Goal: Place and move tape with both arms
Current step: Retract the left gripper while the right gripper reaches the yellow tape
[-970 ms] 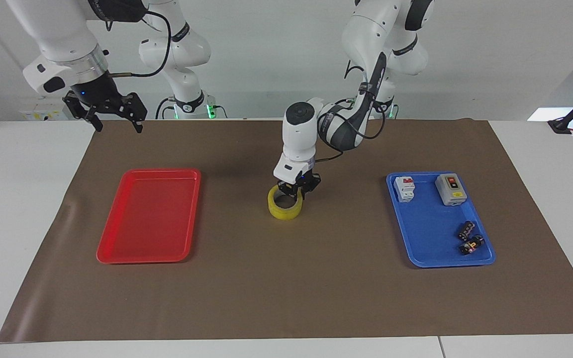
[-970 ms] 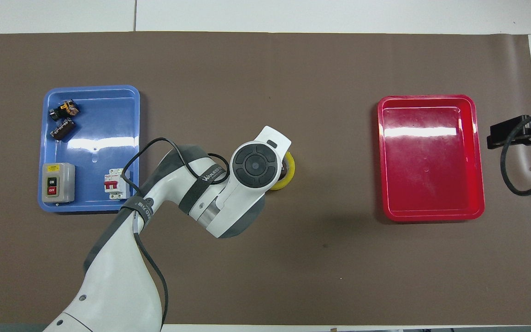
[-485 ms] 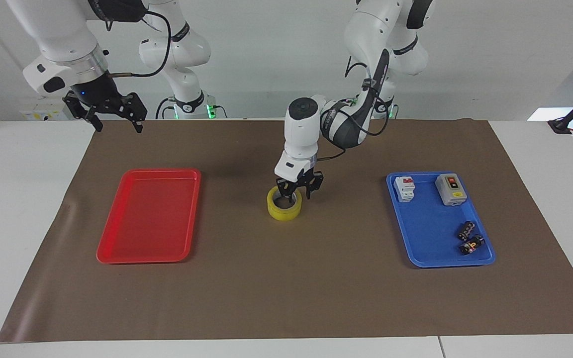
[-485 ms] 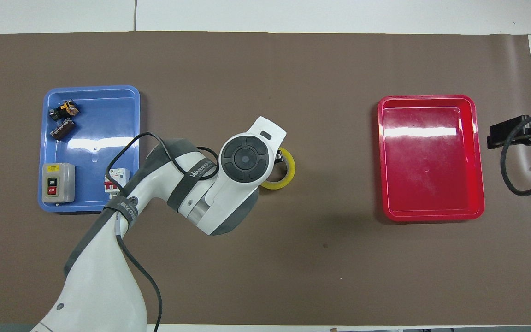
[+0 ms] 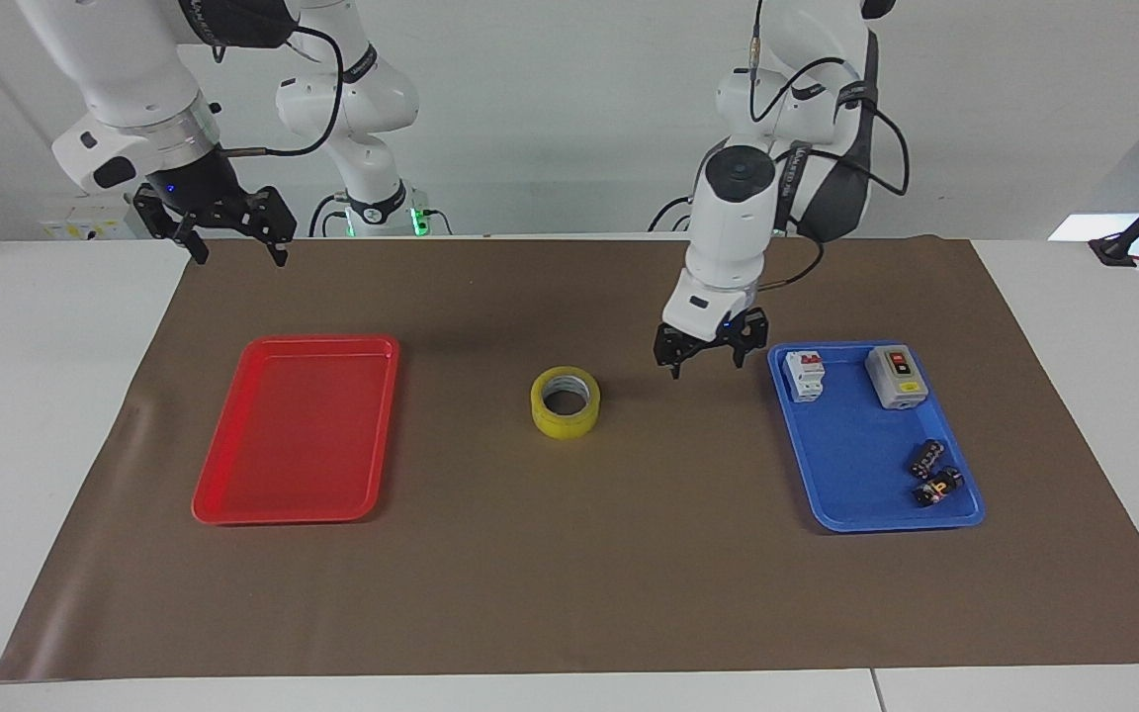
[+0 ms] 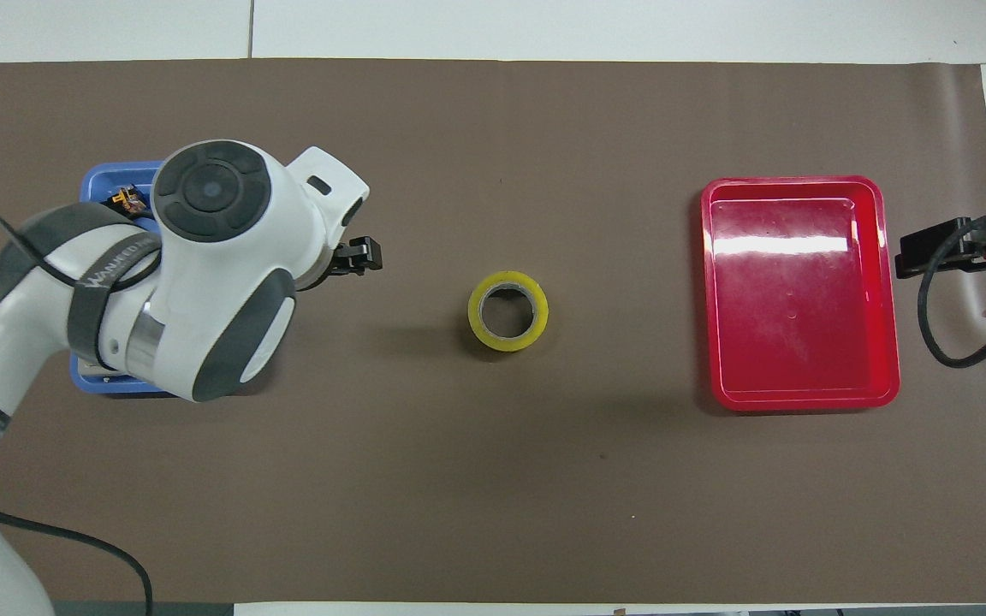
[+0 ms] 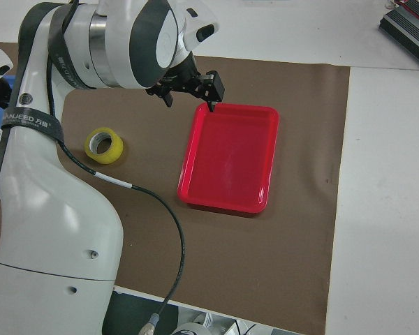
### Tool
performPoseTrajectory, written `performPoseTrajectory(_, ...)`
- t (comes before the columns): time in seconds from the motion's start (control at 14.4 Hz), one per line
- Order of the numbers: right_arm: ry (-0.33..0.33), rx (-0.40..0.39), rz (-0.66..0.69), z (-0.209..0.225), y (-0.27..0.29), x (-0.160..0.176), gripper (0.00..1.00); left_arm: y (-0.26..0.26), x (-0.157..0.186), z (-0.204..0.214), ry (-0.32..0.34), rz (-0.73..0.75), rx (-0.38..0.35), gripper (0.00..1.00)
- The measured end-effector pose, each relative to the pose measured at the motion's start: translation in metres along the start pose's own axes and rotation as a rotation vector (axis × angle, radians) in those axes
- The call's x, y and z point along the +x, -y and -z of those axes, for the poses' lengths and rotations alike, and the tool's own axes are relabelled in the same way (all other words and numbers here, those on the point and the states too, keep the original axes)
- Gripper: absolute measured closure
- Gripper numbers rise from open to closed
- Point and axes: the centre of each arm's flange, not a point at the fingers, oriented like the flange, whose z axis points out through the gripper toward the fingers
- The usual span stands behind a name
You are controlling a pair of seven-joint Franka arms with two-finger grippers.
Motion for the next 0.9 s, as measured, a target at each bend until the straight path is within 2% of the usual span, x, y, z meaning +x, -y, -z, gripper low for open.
performPoseTrajectory(0.21,-0.008,0.001,0.054,0.001,0.012,0.000,0.00,0.068,0.025,0.013,-0.013,0.005,-0.002,0.00)
performPoseTrajectory(0.42,-0.029,0.013,0.160,-0.011,0.081,0.002,0.00,0.138,0.039,0.029,-0.005,-0.022,-0.023,0.00)
performPoseTrajectory(0.62,-0.044,0.023,0.221,-0.058,0.178,0.014,0.00,0.198,0.042,0.056,0.020,-0.046,-0.050,0.00)
performPoseTrajectory(0.9,-0.064,0.029,0.298,-0.131,0.269,0.020,0.00,0.230,0.043,0.102,0.033,-0.027,-0.056,0.00)
